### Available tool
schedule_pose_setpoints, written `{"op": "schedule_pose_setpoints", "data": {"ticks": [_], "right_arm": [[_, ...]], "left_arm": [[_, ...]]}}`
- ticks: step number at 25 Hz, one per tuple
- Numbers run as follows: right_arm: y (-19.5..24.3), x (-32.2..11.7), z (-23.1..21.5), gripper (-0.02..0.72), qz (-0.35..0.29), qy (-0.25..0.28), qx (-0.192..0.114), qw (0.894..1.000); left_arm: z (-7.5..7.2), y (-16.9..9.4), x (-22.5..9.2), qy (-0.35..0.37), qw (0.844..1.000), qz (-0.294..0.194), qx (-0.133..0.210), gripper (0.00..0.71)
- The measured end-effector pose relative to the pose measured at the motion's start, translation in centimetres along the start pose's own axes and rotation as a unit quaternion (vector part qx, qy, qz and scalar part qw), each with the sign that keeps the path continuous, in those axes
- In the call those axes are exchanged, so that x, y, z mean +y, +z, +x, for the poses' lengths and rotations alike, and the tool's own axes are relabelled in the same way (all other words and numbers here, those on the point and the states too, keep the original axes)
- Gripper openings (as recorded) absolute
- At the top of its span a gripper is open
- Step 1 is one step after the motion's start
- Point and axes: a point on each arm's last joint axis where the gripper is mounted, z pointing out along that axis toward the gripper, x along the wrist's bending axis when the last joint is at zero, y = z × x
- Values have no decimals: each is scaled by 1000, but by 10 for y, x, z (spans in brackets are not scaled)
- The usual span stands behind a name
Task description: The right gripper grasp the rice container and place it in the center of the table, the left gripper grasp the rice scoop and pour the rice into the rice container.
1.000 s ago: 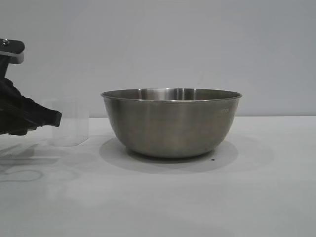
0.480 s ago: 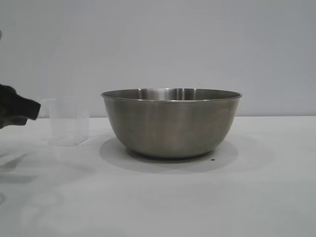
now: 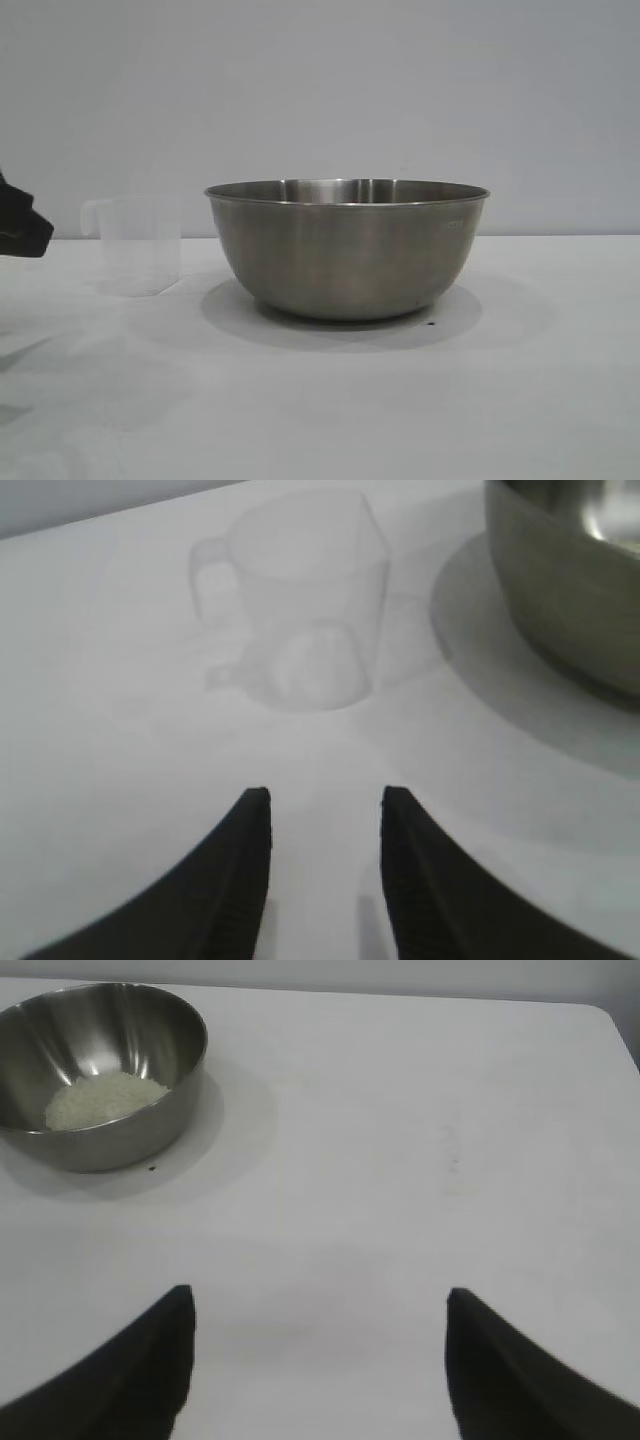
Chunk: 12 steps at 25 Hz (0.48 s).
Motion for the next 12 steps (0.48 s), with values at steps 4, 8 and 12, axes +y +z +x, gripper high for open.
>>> {"op": "schedule_pose_setpoints", "data": {"ticks": [4, 8, 12], "right_arm": [[0, 0, 0, 450, 0, 0, 0, 1000], [0, 0, 0, 450, 0, 0, 0, 1000], [0, 0, 0, 450, 0, 0, 0, 1000]], "left_arm": [[-1, 3, 2, 1, 1000, -5, -4, 228], [-1, 1, -2, -2, 999, 39, -4, 228], [2, -4, 1, -13, 998, 64, 8, 228]]}}
